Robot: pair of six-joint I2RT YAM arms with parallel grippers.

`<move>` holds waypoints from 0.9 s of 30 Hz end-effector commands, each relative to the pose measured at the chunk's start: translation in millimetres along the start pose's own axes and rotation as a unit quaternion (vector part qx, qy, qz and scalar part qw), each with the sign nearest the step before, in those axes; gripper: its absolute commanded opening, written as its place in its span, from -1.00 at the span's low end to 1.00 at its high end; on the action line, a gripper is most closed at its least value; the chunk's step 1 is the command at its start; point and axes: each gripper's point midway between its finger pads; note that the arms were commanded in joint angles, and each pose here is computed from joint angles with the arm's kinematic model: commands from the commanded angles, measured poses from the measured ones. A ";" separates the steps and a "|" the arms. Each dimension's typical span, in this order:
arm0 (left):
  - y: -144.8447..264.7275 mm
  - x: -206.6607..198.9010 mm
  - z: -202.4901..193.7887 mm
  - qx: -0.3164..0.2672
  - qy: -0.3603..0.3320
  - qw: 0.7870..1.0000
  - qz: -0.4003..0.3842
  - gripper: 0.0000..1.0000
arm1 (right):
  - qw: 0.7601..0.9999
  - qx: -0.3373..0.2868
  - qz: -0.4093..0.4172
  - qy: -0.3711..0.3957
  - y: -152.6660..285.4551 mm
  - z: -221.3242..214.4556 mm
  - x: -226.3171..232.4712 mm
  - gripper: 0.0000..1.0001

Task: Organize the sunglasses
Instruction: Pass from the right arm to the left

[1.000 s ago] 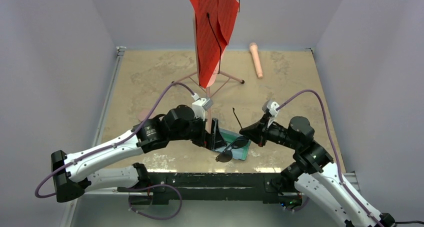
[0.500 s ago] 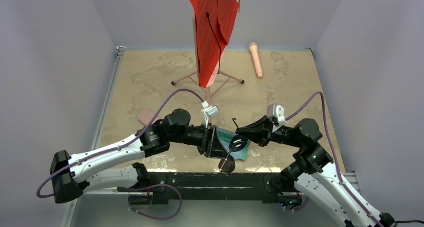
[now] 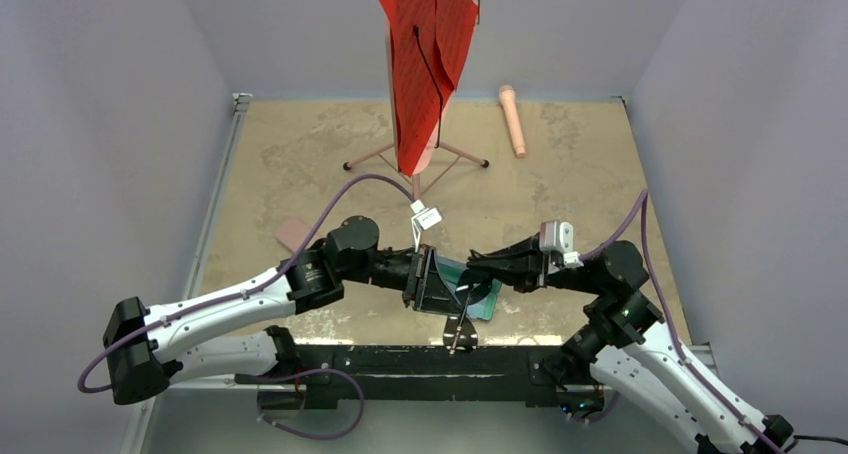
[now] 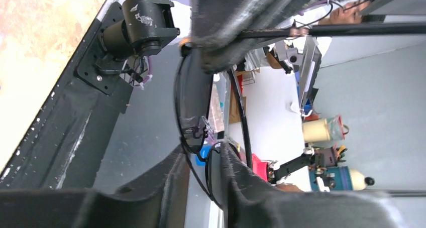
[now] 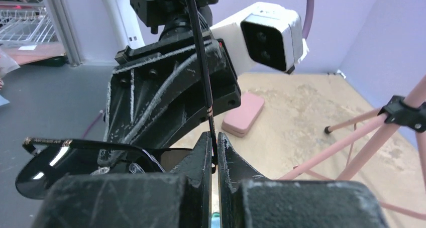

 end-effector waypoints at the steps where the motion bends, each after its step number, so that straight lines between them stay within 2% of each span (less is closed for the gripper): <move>1: 0.1 -6.3 4.0 -0.008 0.000 1.000 -0.011 -0.57 | 0.999 -0.019 -0.007 0.039 -4.2 11.5 -5.2 -1.00; 3: 0.9 -3.3 5.7 -0.014 0.004 1.000 0.000 -0.90 | 0.999 -0.017 -0.012 0.042 -3.3 13.2 -6.2 -1.00; 4: 1.5 -2.1 5.6 -0.016 0.003 1.000 0.002 -1.00 | 0.999 -0.014 -0.013 0.040 -2.5 13.9 -6.1 -1.00; 9: 4.0 -0.8 9.4 -0.031 0.004 0.999 0.011 -1.00 | 0.998 0.021 0.019 0.050 2.1 8.9 4.4 -0.98; 10: 4.5 -0.1 10.2 -0.034 0.004 0.999 0.012 -1.00 | 0.998 0.031 0.031 0.050 3.2 6.3 8.1 -0.90; 13: 5.8 0.9 13.6 -0.045 0.006 0.999 0.016 -1.00 | 0.997 0.064 0.039 0.036 6.8 -5.0 11.3 -0.30; 14: 6.4 1.7 15.2 -0.049 0.007 0.999 0.018 -1.00 | 0.996 0.072 0.036 0.031 7.9 -7.1 10.7 -0.21; 16: 7.1 6.2 18.0 -0.059 0.012 0.998 0.027 -1.00 | 0.996 0.071 0.032 0.034 9.5 -4.8 10.5 0.14; 17: 7.5 9.2 19.2 -0.063 0.015 0.997 0.032 -1.00 | 0.997 0.066 0.029 0.037 9.8 -2.4 10.1 0.18; 18: 8.2 10.9 20.0 -0.066 0.015 0.997 0.035 -1.00 | 0.997 0.061 0.024 0.039 10.5 0.7 9.2 0.42; 20: 9.8 16.3 23.0 -0.076 0.020 0.996 0.044 -1.00 | 0.997 0.061 -0.012 0.041 12.7 5.7 -1.4 0.52; 23: 12.7 24.0 25.9 -0.089 0.028 0.994 0.057 -1.00 | 0.994 0.054 -0.083 0.044 18.8 14.4 -21.9 0.56; 27: 17.0 33.4 26.8 -0.101 0.040 0.991 0.074 -1.00 | 0.989 0.039 -0.137 0.049 28.4 22.9 -34.1 0.60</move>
Point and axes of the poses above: each gripper's point midway between its finger pads, its own y axis back along the fingers, its own x axis along the line the jaws close on, z = x × y, and after that the axes turned 8 degrees about y, right-handed
